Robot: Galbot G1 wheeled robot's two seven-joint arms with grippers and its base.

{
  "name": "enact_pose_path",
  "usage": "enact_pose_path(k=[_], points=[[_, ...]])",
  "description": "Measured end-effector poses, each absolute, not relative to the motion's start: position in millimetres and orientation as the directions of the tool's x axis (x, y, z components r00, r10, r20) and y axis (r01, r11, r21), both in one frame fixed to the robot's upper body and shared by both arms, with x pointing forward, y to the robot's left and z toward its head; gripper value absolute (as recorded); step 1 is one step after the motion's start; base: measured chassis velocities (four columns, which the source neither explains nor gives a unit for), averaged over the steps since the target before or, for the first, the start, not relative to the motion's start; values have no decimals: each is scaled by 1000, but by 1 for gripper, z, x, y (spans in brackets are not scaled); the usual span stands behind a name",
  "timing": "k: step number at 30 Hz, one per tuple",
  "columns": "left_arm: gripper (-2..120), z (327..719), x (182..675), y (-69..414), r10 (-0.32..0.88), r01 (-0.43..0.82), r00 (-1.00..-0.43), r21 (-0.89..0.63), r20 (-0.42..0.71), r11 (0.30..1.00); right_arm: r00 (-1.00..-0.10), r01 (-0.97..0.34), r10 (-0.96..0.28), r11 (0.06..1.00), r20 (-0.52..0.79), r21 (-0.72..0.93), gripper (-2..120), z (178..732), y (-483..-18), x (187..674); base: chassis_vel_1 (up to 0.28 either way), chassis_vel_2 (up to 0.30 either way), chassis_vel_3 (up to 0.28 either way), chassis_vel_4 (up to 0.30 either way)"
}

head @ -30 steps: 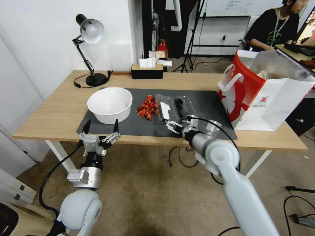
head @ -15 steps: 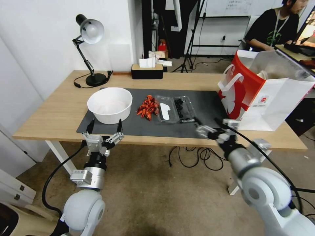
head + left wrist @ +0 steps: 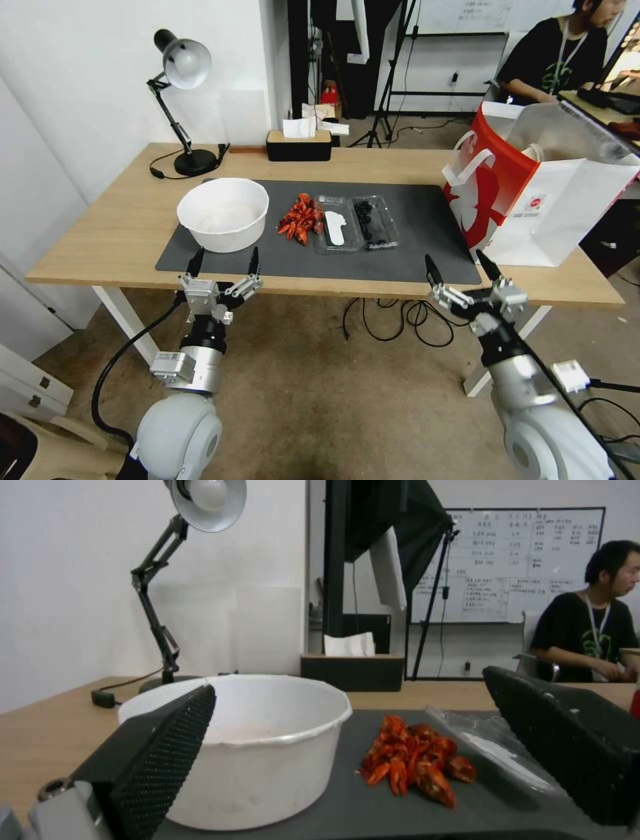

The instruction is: Close the disposable takeout box, then place it into the delivery bag.

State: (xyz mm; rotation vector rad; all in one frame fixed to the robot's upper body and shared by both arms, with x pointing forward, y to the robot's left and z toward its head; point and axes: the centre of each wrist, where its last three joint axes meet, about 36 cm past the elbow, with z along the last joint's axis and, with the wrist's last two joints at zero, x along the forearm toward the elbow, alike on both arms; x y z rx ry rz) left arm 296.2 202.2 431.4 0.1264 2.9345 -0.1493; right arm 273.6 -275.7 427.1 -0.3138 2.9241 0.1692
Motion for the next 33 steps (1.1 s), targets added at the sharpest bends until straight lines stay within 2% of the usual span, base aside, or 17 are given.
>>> enact_pose_path(k=[11,16,28,33], points=[[100,435,292,194,111,129,-974,-79,-197,988,-961,-221,-196,968,-194,116,100,432,-279,282,0,0,0,0],[100,449,297,191,139,159,-969,-87,-205,983,-965,-205,-180,971,-191,121,100,439,-288,289,0,0,0,0],[100,473,337,180,243,270,-944,-97,-225,958,-972,-187,-160,970,-170,156,100,453,-295,289,0,0,0,0],[100,479,350,176,289,314,-937,-110,-196,943,-972,-195,-168,968,-165,159,100,453,-294,290,0,0,0,0]])
